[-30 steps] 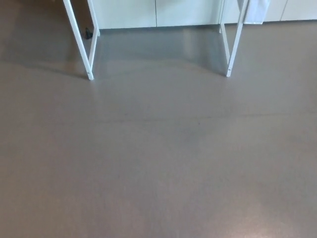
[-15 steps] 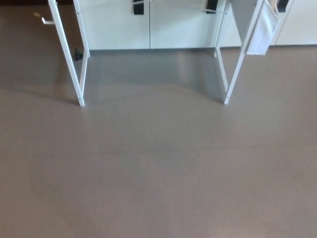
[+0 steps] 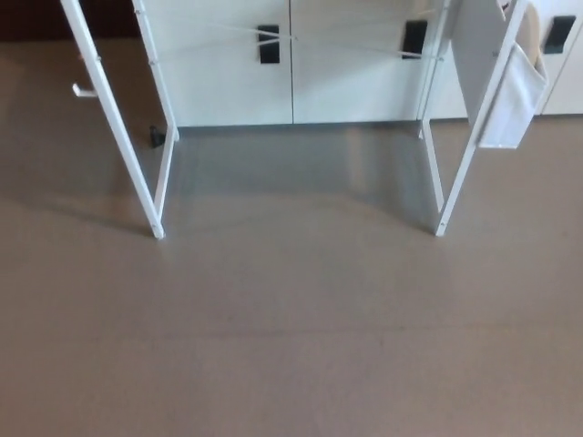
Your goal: The robot walk towards a table in front and uses its left hand to pick up the pot from the base and pour water to the cup on the right hand side
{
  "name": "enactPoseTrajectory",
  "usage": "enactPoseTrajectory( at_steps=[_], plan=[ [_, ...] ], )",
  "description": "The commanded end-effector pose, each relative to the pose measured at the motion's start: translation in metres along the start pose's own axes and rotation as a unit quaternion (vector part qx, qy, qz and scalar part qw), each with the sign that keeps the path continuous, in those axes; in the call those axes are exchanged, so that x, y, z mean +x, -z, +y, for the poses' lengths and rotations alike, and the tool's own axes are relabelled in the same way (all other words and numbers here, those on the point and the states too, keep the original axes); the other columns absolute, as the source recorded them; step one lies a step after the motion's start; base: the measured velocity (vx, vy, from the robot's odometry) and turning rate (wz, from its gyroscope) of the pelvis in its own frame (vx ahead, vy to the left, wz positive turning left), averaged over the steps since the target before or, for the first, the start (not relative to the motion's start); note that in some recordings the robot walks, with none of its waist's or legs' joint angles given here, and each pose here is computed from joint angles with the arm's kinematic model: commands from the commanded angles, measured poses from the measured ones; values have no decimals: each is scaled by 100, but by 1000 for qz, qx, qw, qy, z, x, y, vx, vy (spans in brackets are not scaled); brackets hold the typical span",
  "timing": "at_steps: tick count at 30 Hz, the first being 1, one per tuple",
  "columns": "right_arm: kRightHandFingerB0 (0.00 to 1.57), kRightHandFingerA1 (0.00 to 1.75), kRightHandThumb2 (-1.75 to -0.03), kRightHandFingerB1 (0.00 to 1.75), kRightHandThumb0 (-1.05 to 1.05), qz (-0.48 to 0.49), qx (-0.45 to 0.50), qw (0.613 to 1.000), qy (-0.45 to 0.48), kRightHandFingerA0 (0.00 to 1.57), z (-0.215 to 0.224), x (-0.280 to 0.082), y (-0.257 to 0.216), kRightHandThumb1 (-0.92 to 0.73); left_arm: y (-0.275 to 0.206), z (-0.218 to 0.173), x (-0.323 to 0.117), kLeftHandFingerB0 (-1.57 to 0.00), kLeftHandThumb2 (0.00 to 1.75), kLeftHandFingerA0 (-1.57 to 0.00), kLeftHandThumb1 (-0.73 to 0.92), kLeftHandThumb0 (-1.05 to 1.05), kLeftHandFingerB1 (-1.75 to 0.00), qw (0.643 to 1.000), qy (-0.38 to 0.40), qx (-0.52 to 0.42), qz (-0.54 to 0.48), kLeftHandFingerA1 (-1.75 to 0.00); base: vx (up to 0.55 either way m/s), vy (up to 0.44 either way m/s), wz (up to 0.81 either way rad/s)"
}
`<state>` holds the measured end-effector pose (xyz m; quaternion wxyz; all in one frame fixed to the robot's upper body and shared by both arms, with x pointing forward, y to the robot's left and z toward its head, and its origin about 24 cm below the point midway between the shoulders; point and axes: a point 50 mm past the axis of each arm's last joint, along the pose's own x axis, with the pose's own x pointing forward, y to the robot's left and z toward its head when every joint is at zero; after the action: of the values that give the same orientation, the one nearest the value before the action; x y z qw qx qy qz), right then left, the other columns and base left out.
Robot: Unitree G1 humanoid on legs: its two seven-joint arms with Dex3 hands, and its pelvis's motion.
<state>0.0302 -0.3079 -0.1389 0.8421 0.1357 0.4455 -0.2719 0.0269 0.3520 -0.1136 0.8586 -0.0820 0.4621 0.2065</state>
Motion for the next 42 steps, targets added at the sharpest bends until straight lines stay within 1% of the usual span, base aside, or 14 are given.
enactPoseTrajectory(
  at_steps=[1,4,6,12,14,15,17,18,30,33,34,39,40,42],
  plan=[
    [0,48,-85,13,-46,-5,-13,1000,7,6,-4,-1,-1,-61,-9,7,-1,-45,57,-47,55,-32,-36,1000,-7,17,-14,-43,343,150,-19],
    [1,41,-63,14,-40,-6,-8,1000,3,8,-4,-1,-1,-73,-10,7,-1,-48,56,-51,52,-31,-36,1000,-10,21,-15,-45,448,252,-11],
    [0,49,-85,14,-46,-5,-4,1000,5,6,-3,-1,-1,-60,-11,7,-1,-44,57,-46,57,-32,-35,1000,-5,24,-15,-44,395,246,-20],
    [1,43,-64,13,-37,-2,-4,1000,7,9,-1,0,-2,-71,-13,8,-1,-44,56,-46,53,-34,-35,1000,1,26,-14,-43,280,71,8],
    [0,47,-87,13,-42,-4,-5,1000,3,6,-1,0,-2,-63,-13,8,-1,-42,58,-45,56,-35,-35,1000,5,27,-14,-44,257,-40,11],
    [1,43,-63,13,-37,-4,-8,1000,3,9,-1,0,-2,-74,-13,8,-1,-41,57,-43,56,-39,-34,1000,7,27,-14,-43,216,-106,14],
    [0,47,-86,13,-42,-5,-11,1000,2,6,-1,0,-1,-65,-13,8,-1,-42,56,-46,55,-36,-34,1000,7,23,-13,-43,286,-175,15],
    [0,39,-62,17,-39,-4,-14,1000,1,9,-1,-1,-1,-75,-13,8,-1,-41,58,-44,57,-38,-34,1000,8,26,-13,-43,360,-206,16],
    [2,42,-62,17,-40,4,-17,1000,7,11,-3,0,0,-73,-13,9,-1,-46,56,-51,54,-35,-36,999,3,29,-14,-45,222,-68,3],
    [0,48,-84,15,-45,5,-27,1000,4,7,-2,0,-1,-61,-14,9,-1,-45,57,-51,56,-34,-35,1000,1,28,-11,-45,254,184,-11],
    [1,43,-65,14,-41,4,-30,1000,2,7,-2,0,-1,-70,-14,9,-1,-45,56,-50,55,-35,-35,999,2,30,-12,-45,301,244,8],
    [0,51,-83,19,-45,4,-30,1000,10,9,-2,0,1,-61,-13,10,-2,-45,57,-51,56,-35,-35,999,2,36,-10,-45,301,112,-17],
    [0,44,-61,20,-43,2,-34,999,5,10,-2,-1,1,-73,-13,9,-1,-46,57,-52,57,-37,-36,999,1,38,-9,-45,156,129,-1],
    [2,44,-62,18,-41,2,-28,1000,4,10,-2,-1,1,-73,-14,9,-1,-45,57,-51,56,-37,-35,999,3,36,-10,-46,163,102,9]
  ],
)
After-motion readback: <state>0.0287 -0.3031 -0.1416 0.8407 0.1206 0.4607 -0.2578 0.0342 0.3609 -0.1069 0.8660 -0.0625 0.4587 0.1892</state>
